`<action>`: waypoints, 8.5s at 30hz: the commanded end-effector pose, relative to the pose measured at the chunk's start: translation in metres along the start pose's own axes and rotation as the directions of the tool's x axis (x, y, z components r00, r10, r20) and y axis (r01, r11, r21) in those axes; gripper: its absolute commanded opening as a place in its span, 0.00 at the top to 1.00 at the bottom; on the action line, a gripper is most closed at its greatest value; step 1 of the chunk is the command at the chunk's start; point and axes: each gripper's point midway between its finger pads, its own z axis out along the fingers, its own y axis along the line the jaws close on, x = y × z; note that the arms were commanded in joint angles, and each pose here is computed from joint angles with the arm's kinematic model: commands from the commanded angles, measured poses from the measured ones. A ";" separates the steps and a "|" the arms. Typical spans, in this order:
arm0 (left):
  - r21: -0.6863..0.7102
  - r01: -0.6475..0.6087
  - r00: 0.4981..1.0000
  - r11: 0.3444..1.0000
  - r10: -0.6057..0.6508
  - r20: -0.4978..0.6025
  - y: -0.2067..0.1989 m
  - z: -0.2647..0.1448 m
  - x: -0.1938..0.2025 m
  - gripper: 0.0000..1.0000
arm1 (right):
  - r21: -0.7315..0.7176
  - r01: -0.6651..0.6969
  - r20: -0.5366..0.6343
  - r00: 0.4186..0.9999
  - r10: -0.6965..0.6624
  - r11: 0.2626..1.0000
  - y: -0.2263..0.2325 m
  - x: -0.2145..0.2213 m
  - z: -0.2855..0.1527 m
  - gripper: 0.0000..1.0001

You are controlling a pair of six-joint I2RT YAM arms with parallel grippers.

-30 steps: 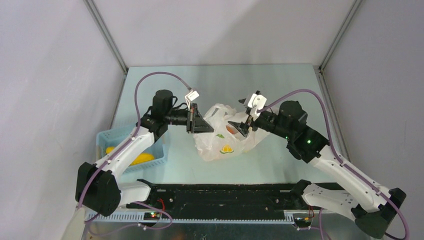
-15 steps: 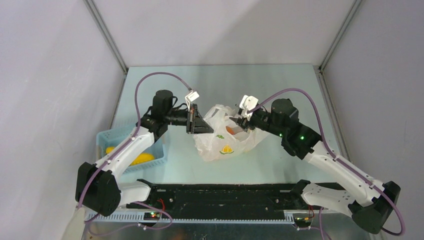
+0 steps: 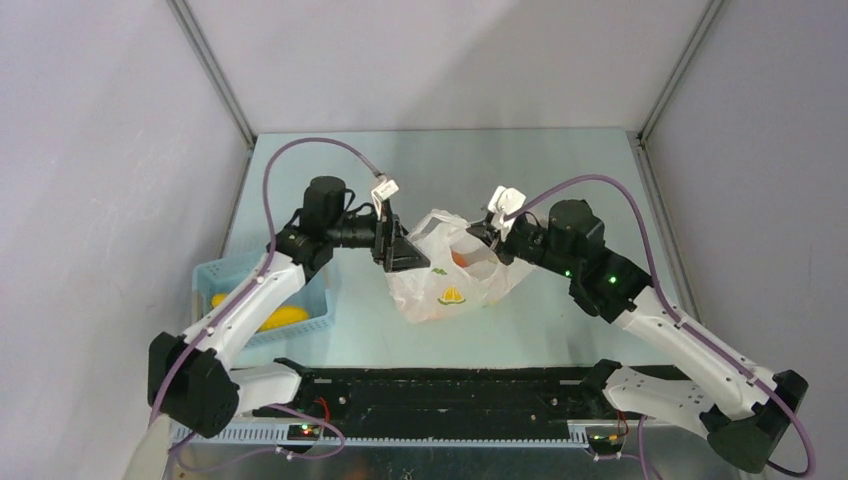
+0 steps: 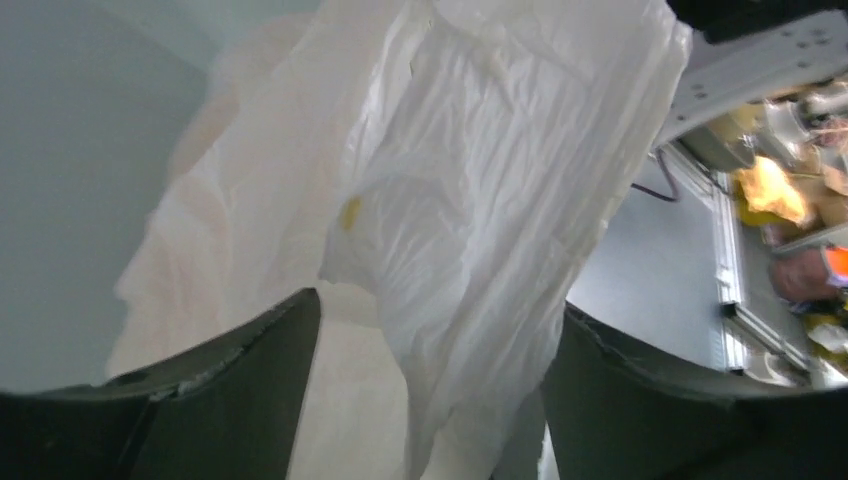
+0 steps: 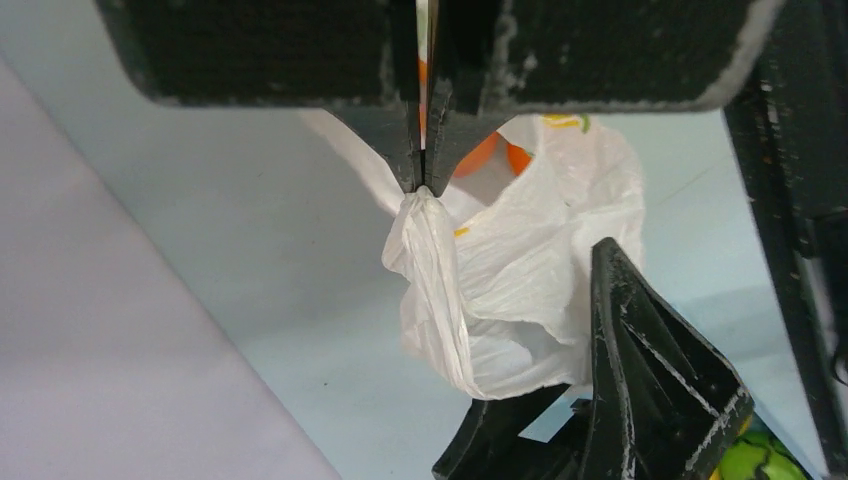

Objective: Place the fake fruits into the plastic bag and tie a complex knot
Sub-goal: Tie the plastic bag at the center of the board.

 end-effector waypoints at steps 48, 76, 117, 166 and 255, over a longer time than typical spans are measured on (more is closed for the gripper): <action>-0.156 -0.465 0.837 0.871 0.490 0.244 -0.097 0.054 -0.088 1.00 | -0.119 -0.826 0.220 0.519 0.826 0.551 -0.015 -0.123 -0.062 0.72; 0.447 -0.275 0.928 0.851 0.357 -0.109 -0.135 0.028 0.002 1.00 | -0.460 0.179 0.377 0.926 0.008 0.870 0.074 -0.101 -0.060 0.21; -0.043 -0.505 0.862 0.862 0.506 0.021 -0.091 0.016 -0.052 0.02 | -0.437 -0.277 0.143 0.918 0.370 0.856 0.063 -0.088 -0.037 1.00; -0.558 -0.325 0.815 0.764 0.525 0.245 -0.046 0.018 -0.079 1.00 | 0.155 -0.594 0.298 0.790 0.536 0.789 -0.029 -0.093 -0.041 0.16; -0.227 -0.303 0.944 0.925 0.260 -0.202 -0.017 0.025 -0.043 1.00 | -0.345 -0.304 0.070 0.935 0.347 0.888 0.031 0.008 -0.030 1.00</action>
